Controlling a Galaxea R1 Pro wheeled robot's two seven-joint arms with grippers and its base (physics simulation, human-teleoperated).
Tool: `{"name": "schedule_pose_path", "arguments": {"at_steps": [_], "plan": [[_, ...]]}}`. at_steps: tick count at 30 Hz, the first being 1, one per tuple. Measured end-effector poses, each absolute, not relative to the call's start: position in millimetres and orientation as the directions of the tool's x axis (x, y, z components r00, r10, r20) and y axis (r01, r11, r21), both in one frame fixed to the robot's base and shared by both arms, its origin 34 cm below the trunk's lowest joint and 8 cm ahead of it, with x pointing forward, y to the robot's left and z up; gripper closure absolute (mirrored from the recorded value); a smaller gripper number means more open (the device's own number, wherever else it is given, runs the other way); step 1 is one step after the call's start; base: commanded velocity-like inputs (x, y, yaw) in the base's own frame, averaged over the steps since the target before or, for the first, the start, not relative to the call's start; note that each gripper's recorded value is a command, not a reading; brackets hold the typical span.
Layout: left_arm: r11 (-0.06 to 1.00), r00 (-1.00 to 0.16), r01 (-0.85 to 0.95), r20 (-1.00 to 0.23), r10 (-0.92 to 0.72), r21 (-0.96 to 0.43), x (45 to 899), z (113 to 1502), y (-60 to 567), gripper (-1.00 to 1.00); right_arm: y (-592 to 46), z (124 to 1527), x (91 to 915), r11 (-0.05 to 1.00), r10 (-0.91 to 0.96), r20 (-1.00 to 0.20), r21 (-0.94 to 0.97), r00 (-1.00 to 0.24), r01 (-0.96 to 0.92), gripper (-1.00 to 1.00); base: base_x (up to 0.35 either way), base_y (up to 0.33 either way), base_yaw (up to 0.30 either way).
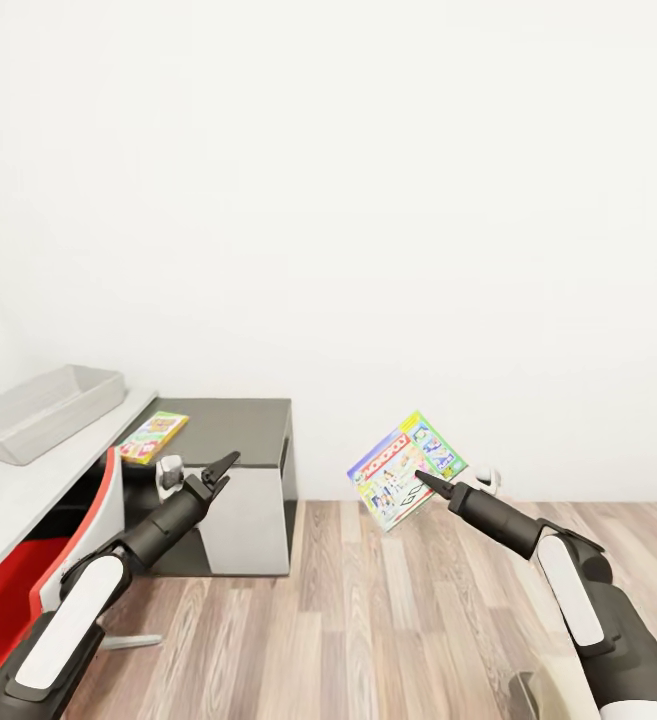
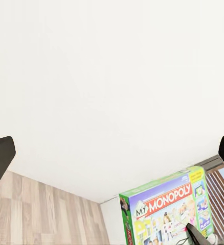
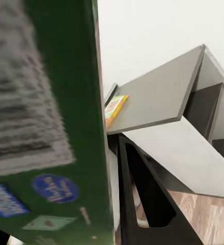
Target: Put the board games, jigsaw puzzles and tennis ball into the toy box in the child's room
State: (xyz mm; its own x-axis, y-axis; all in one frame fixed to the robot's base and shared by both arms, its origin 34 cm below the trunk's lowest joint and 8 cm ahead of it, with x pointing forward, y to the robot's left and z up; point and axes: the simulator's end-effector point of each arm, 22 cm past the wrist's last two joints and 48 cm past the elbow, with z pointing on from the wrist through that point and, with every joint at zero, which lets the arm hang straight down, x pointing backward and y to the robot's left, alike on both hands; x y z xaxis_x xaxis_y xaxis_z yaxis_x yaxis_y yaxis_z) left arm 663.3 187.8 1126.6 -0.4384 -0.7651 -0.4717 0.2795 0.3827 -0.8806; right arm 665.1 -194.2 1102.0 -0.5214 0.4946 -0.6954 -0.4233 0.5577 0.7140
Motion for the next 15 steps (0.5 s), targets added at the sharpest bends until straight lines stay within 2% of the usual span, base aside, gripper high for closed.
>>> {"name": "schedule_pose_path", "arguments": {"at_steps": [8, 15], "plan": [[0.384, -0.434, 0.291, -0.479, -0.763, -0.876, 662.7, 1131.4, 186.1, -1.00, -194.8, 1101.6, 665.5, 0.559, 0.494, -0.696, 0.714, -0.521, -0.422, 1.00, 0.297, 0.071, 0.253], [0.382, -0.434, 0.301, -0.482, -0.761, -0.874, 662.0, 1134.8, 184.1, -1.00, -194.9, 1101.9, 665.6, 0.559, 0.494, -0.696, 0.713, -0.521, -0.423, 1.00, 0.108, 0.026, 0.281]]}}
